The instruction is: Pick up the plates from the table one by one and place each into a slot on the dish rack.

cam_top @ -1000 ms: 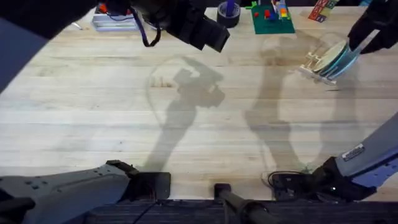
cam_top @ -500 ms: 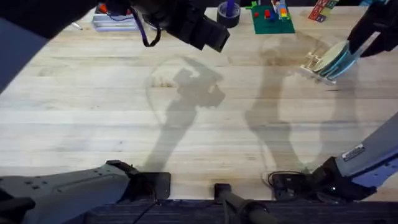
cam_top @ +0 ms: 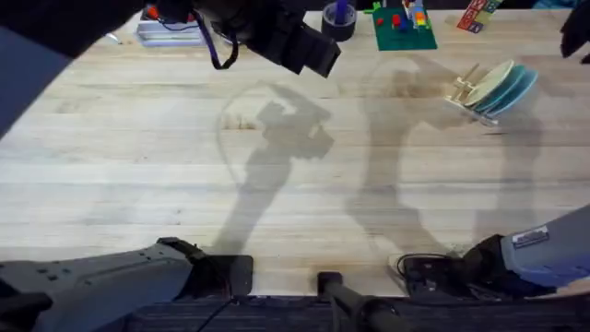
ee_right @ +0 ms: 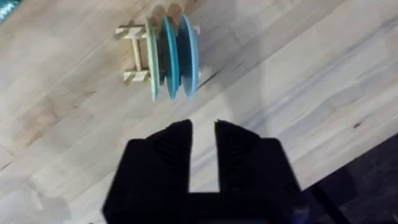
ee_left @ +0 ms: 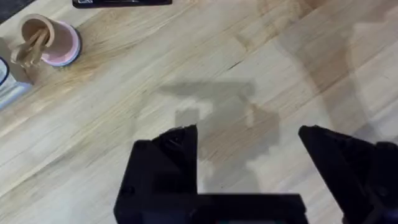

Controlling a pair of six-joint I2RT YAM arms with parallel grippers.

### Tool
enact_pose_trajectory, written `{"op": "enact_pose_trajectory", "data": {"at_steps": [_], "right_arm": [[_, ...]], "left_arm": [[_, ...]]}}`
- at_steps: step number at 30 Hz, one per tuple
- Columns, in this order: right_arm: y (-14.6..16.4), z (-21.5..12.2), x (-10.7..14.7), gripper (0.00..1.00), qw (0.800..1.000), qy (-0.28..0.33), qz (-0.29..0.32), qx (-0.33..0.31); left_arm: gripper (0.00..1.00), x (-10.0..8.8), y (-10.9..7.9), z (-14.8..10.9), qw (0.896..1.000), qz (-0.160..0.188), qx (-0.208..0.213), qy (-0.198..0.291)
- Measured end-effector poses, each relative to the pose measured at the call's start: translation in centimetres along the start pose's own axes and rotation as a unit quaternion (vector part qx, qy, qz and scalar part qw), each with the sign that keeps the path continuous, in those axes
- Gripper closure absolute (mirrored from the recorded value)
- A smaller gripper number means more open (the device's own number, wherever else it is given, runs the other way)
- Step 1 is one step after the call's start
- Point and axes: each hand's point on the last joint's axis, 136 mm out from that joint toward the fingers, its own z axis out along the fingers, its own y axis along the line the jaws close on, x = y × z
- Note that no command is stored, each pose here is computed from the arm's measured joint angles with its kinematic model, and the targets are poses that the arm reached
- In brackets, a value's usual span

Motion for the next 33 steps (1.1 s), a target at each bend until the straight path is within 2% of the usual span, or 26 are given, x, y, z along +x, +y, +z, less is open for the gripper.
{"op": "enact_pose_trajectory", "data": {"at_steps": [3,4,7,8,13,22,27,33], "right_arm": [[-0.7,-1.9,1.0,0.579,1.000,-0.010,-0.001,-0.003],[-0.9,-2.5,1.3,0.479,1.000,-0.013,0.000,-0.004],[-1.6,-4.6,2.2,0.052,0.999,-0.033,0.002,-0.011],[-1.7,-5.2,2.5,0.022,0.999,-0.040,0.004,-0.013],[-2.1,-9.0,4.1,0.009,0.995,-0.089,0.000,-0.033],[-1.3,-14.4,8.7,0.006,0.983,-0.156,-0.046,-0.079],[-1.8,-14.2,12.2,0.007,0.981,-0.158,-0.064,-0.089],[-2.6,-11.6,16.5,0.007,0.978,-0.159,-0.086,-0.099]], "left_arm": [[0.008,0.0,0.0,0.0,1.000,0.000,0.000,0.000],[0.006,0.0,0.0,0.0,1.000,0.000,0.000,0.000],[0.007,0.0,0.0,0.0,1.000,0.000,0.000,0.000],[0.007,0.0,0.0,0.0,1.000,0.000,0.000,0.000],[0.007,0.0,0.0,0.0,1.000,0.000,0.000,0.000],[0.006,0.0,0.0,0.0,1.000,0.000,0.000,0.000],[0.007,0.0,0.0,0.0,1.000,0.000,0.000,0.000],[0.008,0.0,0.0,0.0,1.000,0.000,0.000,0.000]]}}
